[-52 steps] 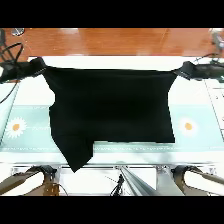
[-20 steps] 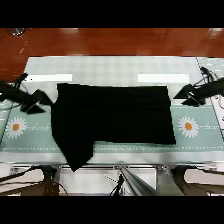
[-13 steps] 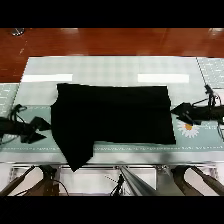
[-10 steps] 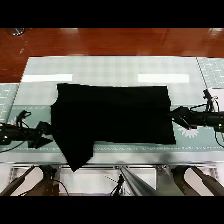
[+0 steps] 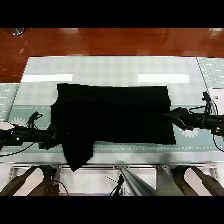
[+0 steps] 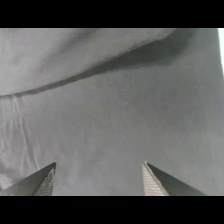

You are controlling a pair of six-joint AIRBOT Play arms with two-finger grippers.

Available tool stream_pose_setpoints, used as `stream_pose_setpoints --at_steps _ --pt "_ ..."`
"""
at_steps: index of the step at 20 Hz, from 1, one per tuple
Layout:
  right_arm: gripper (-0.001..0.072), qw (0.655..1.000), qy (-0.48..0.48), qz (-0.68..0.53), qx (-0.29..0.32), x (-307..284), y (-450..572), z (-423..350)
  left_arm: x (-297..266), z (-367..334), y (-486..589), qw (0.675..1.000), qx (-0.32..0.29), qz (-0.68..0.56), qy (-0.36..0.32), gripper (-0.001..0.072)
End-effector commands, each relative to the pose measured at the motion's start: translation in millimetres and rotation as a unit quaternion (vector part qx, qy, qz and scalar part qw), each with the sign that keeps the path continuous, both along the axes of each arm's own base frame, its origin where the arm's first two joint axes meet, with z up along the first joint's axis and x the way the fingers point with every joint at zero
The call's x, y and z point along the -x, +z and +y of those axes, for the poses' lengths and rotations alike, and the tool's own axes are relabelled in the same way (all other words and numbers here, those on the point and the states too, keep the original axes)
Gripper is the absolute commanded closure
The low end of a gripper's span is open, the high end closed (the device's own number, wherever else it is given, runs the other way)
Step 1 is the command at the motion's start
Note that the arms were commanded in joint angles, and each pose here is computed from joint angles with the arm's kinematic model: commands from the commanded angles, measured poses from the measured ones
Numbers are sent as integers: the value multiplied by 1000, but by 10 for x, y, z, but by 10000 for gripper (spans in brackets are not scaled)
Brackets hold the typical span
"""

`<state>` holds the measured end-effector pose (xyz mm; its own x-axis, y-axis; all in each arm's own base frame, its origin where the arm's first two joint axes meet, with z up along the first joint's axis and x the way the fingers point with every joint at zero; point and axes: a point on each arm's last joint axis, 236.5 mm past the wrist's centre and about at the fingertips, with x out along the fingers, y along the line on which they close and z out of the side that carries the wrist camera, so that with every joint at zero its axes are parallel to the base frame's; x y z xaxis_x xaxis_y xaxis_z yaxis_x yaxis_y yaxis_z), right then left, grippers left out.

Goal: Fold the shirts.

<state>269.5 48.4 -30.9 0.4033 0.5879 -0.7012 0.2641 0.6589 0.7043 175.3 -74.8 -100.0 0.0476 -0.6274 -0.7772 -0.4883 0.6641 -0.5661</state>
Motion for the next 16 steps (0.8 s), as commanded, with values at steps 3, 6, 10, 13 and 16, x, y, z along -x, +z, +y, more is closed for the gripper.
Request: stream_pose_setpoints --at_steps 3,6,10,13,16 --pt "91 998 -61 -6 33 -103 11 -434 46 -65 -67 999 -21 -6 -40 384" --pt "93 986 -65 132 72 512 -331 -691 -68 -42 -77 999 -27 -23 -23 688" --pt "93 967 -40 243 65 1103 -623 -520 -96 -22 -86 999 -31 -29 -20 688" --pt "93 964 26 256 71 1216 -653 -261 -86 -30 -82 999 -29 -27 -21 688" --pt "94 967 25 235 99 1076 -713 -253 -89 -28 -83 999 -30 -27 -21 688"
